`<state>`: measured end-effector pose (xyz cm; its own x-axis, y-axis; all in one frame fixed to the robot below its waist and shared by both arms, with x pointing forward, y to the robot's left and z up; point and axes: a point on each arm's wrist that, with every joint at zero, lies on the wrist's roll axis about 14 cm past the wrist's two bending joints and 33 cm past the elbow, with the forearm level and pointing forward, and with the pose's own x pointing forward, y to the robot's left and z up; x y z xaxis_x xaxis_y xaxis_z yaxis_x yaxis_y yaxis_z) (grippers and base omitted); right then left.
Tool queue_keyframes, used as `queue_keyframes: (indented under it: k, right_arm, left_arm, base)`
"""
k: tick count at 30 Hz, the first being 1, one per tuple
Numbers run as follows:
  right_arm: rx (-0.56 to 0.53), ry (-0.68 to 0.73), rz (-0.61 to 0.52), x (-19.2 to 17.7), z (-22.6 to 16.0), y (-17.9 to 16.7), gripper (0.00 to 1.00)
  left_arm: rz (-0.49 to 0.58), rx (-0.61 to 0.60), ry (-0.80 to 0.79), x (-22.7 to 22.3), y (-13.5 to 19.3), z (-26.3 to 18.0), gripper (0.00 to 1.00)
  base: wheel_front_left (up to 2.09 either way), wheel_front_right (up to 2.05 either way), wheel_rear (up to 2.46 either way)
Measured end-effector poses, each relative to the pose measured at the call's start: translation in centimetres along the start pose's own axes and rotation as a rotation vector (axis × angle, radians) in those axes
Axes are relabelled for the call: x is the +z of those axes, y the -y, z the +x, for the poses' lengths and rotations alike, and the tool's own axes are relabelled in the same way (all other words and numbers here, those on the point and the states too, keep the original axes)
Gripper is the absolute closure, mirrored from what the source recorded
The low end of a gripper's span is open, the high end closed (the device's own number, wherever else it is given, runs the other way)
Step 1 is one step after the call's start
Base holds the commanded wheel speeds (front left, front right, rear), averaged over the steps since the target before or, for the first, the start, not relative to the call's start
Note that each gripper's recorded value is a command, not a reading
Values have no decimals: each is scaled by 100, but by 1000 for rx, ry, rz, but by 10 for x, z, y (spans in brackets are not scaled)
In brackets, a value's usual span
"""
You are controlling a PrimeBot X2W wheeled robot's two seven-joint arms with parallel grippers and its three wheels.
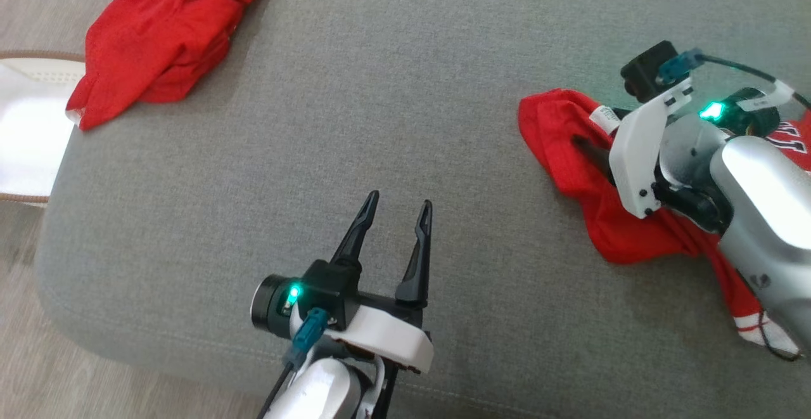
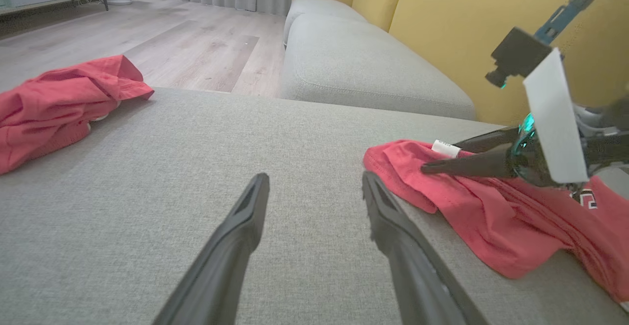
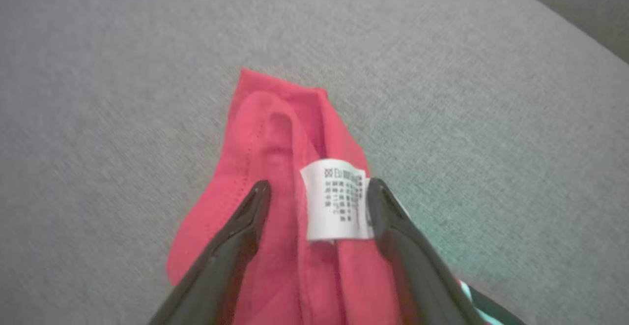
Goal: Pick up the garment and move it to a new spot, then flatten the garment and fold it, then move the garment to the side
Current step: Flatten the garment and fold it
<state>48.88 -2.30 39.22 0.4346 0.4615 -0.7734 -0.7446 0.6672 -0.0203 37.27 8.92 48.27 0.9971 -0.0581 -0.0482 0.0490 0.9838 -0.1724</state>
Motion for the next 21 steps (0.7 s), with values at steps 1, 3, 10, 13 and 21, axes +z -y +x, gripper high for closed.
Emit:
queue_keyframes:
  k: [1, 3, 10, 13, 21]
  right_arm:
    - [-7, -19, -23, -3, 2, 2, 0]
    - [-11, -39, -50, -6, 4, 2, 0]
    - [-10, 49, -74, 12, 3, 1, 100]
    - [-10, 180, -41, 42, -5, 2, 100]
    - [-45, 470, -30, 122, -44, 10, 100]
  left_arm:
    - [1, 4, -1, 0, -1, 0, 0]
    - [1, 3, -5, -2, 0, 0, 0]
    - [-2, -7, -1, 0, 3, 1, 0]
    - [0, -6, 2, 1, 3, 1, 0]
    - [-2, -23, 16, 5, 8, 1, 0]
  base:
    - [0, 0, 0]
    - [0, 0, 0]
    - [0, 0, 0]
    - [0, 0, 0]
    - [0, 0, 0]
